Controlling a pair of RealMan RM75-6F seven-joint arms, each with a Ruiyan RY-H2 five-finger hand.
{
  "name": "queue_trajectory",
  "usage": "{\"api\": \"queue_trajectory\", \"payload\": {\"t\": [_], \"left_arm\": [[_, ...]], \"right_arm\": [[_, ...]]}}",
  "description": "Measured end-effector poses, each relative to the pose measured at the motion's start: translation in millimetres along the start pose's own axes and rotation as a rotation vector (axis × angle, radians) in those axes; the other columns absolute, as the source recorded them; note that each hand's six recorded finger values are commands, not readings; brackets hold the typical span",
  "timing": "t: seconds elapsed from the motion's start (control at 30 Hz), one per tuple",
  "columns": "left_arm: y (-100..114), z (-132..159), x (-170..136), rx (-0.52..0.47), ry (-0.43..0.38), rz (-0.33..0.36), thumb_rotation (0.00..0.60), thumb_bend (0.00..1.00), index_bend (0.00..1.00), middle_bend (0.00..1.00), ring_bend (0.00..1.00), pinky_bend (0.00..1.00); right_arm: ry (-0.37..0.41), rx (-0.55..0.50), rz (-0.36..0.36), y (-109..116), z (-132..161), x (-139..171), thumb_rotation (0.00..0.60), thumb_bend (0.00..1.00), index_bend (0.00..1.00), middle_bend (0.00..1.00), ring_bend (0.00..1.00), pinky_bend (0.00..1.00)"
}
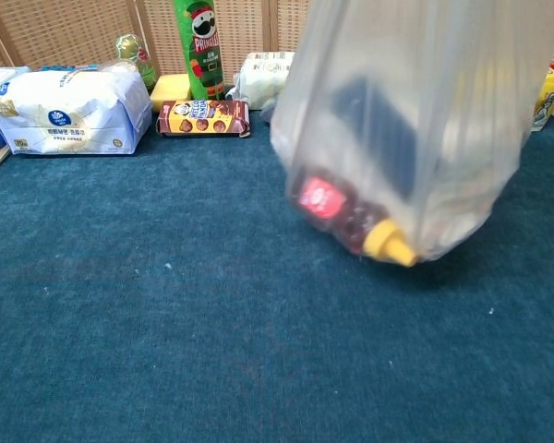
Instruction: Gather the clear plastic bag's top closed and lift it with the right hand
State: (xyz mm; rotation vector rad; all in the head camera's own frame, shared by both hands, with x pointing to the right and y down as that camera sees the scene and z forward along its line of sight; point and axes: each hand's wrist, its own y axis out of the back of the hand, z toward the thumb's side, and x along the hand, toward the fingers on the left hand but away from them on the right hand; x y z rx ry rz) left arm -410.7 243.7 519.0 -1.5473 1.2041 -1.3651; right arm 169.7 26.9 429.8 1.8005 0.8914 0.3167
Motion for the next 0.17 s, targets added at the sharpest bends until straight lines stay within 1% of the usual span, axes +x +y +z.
{"api": "queue_trajectory", "payload": {"t": [0.17], "left_arm": [[-1.7,0.8,0.5,-0.004,0.001,-0.007,0.6,0.08,0.13,0.13,0.0,0.21]], "right_arm": [[0.006,0.002,-0.003,-1.7,2.2,2.8,0.328,0.23,0.54,0.73,0.86,0.68]]}}
